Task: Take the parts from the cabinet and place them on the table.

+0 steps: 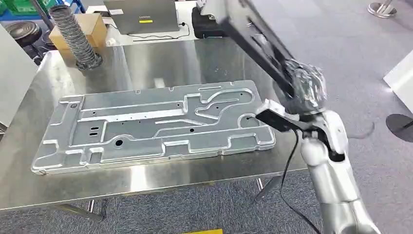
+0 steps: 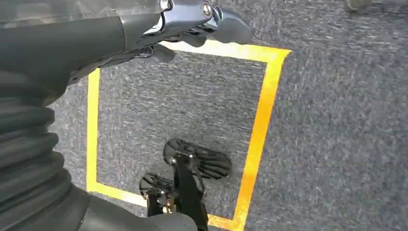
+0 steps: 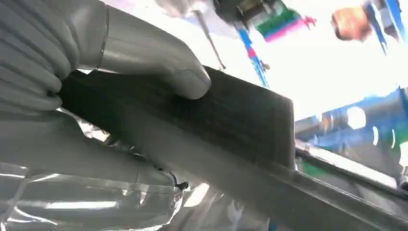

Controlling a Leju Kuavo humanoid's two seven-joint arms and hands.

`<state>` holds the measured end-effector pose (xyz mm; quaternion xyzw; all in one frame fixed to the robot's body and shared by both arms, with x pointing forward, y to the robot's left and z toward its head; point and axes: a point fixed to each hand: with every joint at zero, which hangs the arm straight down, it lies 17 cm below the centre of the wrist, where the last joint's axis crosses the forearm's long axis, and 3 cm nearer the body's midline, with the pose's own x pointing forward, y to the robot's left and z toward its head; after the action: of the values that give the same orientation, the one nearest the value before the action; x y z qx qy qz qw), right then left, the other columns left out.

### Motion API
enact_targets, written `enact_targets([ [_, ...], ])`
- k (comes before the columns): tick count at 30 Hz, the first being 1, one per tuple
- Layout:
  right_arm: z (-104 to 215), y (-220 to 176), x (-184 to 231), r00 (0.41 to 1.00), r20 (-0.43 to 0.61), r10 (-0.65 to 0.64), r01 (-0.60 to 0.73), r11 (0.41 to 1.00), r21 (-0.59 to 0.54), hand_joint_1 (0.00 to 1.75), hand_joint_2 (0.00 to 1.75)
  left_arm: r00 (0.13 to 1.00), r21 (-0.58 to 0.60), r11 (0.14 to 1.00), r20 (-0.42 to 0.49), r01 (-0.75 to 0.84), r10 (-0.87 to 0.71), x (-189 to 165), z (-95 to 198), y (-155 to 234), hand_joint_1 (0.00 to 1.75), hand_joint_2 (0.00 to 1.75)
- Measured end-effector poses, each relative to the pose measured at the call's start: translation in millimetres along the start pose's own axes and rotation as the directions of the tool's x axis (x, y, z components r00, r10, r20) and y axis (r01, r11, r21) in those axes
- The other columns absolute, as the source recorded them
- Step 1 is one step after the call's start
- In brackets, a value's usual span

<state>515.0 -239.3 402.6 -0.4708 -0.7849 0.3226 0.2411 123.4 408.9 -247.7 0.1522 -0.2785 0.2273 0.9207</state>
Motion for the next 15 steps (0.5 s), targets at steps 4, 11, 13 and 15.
enact_targets([
  [4,-29,72,38,0.988,0.111,0.110,-0.130,0.972,0.197,1.75,1.75,1.000,-0.034,0.999,0.028,0.014,-0.013,12,-2,-11,0.00,1.75],
  [11,2,192,123,0.952,0.300,0.059,-0.199,0.864,0.463,1.75,1.75,0.997,-0.079,0.996,0.073,0.044,-0.038,21,-1,-23,0.00,1.75],
  [13,15,215,147,0.937,0.347,0.033,-0.219,0.831,0.512,1.75,1.75,0.996,-0.086,0.995,0.086,0.043,-0.036,24,-1,-25,0.00,1.75],
  [15,33,235,165,0.925,0.380,0.006,-0.232,0.800,0.553,1.75,1.75,0.995,-0.093,0.995,0.094,0.046,-0.038,25,0,-27,0.00,1.75],
])
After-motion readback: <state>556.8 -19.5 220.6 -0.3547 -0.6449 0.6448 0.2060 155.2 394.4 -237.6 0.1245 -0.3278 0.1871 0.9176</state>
